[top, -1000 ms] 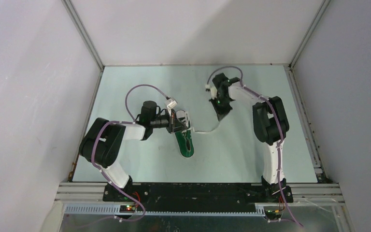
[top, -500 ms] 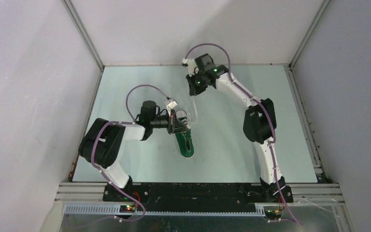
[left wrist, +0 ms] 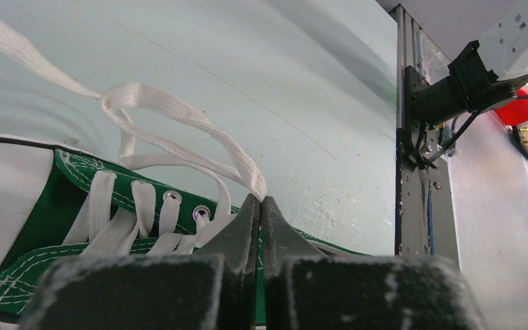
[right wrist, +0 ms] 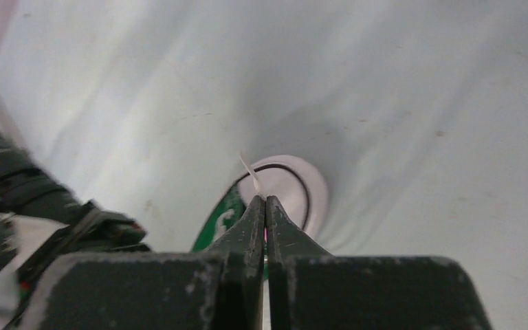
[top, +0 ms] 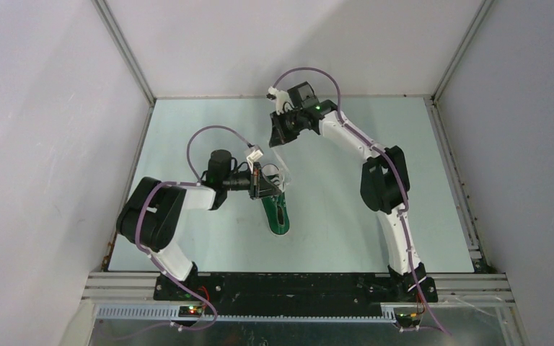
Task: Tie the shoes
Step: Wrap the shoelace around the shoelace.
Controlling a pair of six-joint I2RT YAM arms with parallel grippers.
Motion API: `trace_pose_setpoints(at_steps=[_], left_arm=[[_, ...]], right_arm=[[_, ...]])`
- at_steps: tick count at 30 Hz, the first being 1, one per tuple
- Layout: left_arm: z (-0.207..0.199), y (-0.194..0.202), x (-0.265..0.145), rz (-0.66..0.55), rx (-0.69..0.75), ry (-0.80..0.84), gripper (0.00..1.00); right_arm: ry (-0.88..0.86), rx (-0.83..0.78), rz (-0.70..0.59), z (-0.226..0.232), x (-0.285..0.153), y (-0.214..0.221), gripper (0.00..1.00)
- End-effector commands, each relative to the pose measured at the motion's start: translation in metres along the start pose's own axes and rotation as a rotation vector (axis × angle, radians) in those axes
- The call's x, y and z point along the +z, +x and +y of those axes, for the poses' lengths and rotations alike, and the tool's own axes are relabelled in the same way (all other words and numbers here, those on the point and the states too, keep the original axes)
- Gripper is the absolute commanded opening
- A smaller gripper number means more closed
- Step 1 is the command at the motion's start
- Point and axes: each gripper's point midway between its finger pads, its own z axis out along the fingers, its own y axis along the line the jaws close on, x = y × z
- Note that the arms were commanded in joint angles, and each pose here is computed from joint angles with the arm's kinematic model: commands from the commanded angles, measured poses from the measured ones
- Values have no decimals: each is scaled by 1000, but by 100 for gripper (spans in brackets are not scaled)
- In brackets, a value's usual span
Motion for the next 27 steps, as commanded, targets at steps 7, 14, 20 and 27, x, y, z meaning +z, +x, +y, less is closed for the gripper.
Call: trace_pose_setpoints(at_steps=[7, 14, 20, 27], left_arm=[[-7, -13, 0, -33, 24, 39, 3], [14, -15, 0, -55, -58, -25, 4], [39, -12, -6, -63, -145, -94, 3], [38, -22, -4, -86, -175, -56, 4]], right_arm=[[-375, 81, -52, 103, -49, -15, 0], [-539, 118, -18, 123, -80, 3, 0], [-651, 104, 14, 130, -101, 15, 0], [-653, 98, 69, 131, -92, 39, 0]])
